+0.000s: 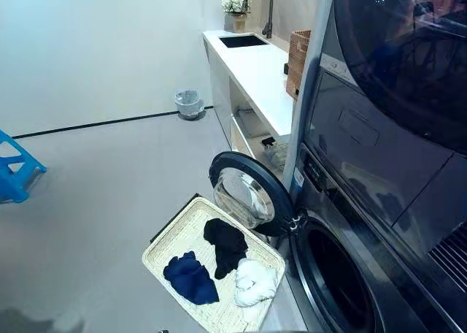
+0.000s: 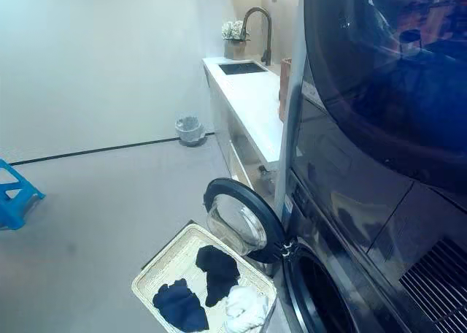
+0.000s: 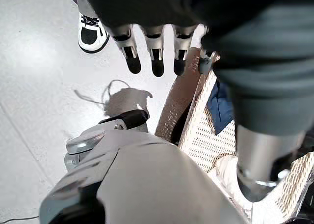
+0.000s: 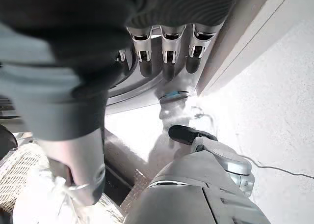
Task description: Put the clothes into the washing machine.
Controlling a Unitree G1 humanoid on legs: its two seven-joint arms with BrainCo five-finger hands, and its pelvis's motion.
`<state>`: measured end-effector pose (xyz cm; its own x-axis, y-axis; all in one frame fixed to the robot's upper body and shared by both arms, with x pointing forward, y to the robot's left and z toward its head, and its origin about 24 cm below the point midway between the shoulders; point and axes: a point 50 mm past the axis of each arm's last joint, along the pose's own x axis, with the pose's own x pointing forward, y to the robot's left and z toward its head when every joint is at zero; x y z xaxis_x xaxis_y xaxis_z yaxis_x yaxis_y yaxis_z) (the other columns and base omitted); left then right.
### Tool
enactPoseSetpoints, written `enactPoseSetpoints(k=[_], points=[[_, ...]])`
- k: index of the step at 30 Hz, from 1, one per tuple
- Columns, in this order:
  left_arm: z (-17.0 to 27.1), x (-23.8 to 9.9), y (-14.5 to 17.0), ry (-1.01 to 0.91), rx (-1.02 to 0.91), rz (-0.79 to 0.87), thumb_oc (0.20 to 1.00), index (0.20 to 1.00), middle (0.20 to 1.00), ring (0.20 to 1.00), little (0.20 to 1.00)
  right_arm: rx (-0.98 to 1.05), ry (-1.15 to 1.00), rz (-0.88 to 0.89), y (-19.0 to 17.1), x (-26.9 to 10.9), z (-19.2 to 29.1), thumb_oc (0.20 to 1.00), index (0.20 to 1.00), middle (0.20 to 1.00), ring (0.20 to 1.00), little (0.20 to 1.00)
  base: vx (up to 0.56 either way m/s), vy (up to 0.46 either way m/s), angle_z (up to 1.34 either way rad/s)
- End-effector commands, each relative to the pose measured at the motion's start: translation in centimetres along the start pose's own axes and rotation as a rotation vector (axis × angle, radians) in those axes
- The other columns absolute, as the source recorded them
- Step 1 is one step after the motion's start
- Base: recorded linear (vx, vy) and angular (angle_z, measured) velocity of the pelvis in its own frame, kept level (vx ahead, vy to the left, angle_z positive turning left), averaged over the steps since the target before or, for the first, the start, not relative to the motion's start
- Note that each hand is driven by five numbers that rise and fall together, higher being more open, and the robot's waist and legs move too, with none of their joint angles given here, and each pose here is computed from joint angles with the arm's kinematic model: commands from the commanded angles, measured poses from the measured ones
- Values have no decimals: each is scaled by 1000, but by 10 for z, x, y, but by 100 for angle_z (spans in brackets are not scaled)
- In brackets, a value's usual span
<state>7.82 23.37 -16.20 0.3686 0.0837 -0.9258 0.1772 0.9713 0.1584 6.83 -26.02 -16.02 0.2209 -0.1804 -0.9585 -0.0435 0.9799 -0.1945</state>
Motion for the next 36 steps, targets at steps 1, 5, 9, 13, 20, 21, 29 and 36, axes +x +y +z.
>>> enactPoseSetpoints(k=[1,5,9,13,20,21,29,36], points=[[25,5,9,-33,67,17,1000,1000,1000,1000,1000,27,-60,-10,0,2,27,1000,1000,1000,1000,1000,37,-53,-27],[26,5,11,-35,25,32,1000,1000,1000,1000,1000,27,-62,-10,-1,1,28,1000,1000,1000,1000,1000,0,0,0],[24,5,14,-21,8,44,1000,1000,1000,1000,1000,28,-62,-15,-2,1,27,1000,1000,1000,1000,1000,0,0,0],[24,4,16,-25,3,48,1000,1000,1000,1000,1000,32,-64,-18,-3,1,30,1000,1000,1000,1000,1000,0,0,0],[23,4,14,-26,-2,40,1000,1000,1000,1000,1000,28,-61,-18,-3,1,28,1000,1000,1000,1000,1000,0,0,0],[22,4,14,-25,-3,40,1000,1000,1000,1000,1000,28,-60,-18,-4,1,28,1000,1000,1000,1000,1000,0,0,0],[21,4,14,-20,-4,37,1000,1000,1000,1000,1000,27,-57,-18,-3,1,27,1000,1000,1000,1000,1000,0,0,0],[25,5,14,-35,-22,42,1000,1000,1000,1000,1000,28,-74,-17,-6,1,34,1000,1000,1000,1000,1000,0,0,0]])
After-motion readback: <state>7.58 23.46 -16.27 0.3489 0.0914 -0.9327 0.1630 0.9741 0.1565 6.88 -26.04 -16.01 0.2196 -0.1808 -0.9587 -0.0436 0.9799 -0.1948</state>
